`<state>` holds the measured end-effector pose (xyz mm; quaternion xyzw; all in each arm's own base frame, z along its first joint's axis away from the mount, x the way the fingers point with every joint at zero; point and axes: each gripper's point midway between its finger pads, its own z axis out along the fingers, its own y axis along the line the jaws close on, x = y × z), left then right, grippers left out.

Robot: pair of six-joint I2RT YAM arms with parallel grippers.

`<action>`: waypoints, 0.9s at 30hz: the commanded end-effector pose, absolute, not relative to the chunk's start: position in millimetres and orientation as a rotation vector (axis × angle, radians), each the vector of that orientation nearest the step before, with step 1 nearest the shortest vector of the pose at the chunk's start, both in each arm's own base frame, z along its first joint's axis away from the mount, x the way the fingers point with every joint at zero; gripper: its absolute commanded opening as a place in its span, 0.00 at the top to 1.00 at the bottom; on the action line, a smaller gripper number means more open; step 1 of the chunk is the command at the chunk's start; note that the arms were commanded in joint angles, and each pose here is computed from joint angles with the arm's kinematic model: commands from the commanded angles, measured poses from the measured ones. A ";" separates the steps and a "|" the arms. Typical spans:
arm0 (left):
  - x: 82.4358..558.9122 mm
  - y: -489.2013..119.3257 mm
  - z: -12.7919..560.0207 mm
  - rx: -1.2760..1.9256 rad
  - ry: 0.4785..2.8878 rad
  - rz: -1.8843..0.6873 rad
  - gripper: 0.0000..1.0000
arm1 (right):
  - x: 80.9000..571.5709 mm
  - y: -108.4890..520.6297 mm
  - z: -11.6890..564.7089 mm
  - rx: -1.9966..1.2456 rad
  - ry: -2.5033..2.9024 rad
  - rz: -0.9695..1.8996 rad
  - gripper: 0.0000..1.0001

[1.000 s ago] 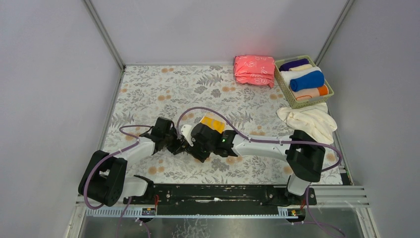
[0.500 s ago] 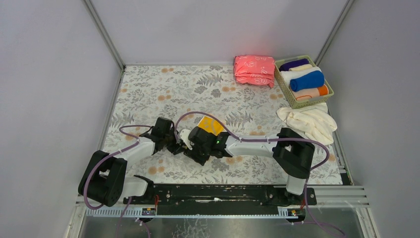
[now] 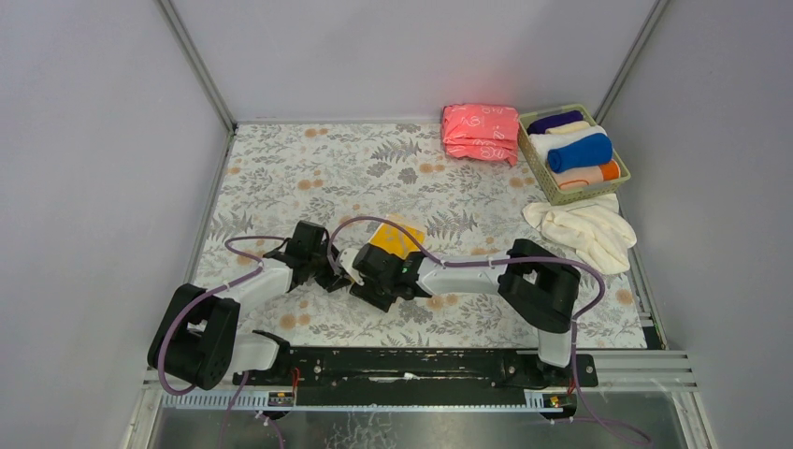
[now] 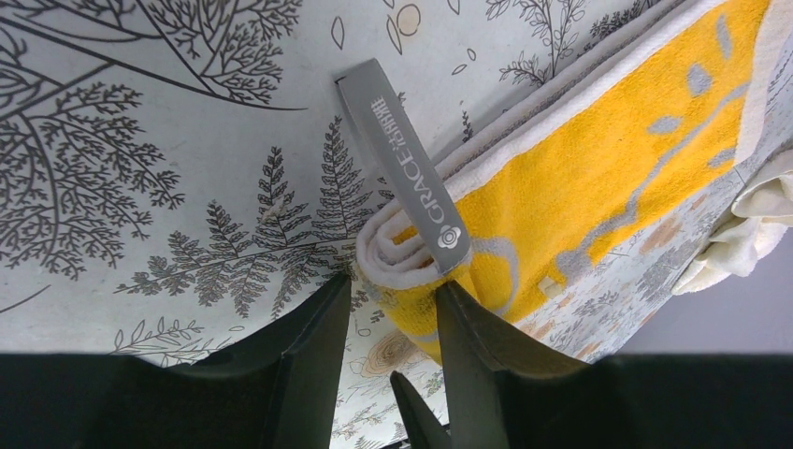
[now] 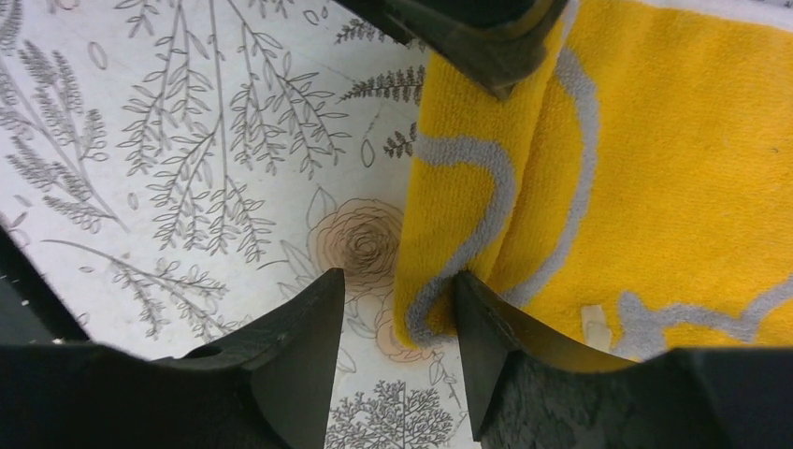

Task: Roll the towels
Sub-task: Roll the towel at the center of the board.

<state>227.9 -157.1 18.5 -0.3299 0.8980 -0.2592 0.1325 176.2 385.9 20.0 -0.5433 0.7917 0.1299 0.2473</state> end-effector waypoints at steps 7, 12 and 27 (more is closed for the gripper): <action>209.4 -133.8 0.0 -0.979 2.678 -0.550 0.61 | 194.0 356.4 -18.5 -1.515 2.195 0.057 0.47; 209.4 -131.7 -2.2 -0.975 2.682 -0.528 0.61 | 196.9 333.4 -28.9 -1.550 2.216 -0.082 0.59; 220.4 -124.0 52.8 -0.915 2.548 -0.549 0.42 | 150.3 401.4 41.8 -1.285 2.322 1.103 1.00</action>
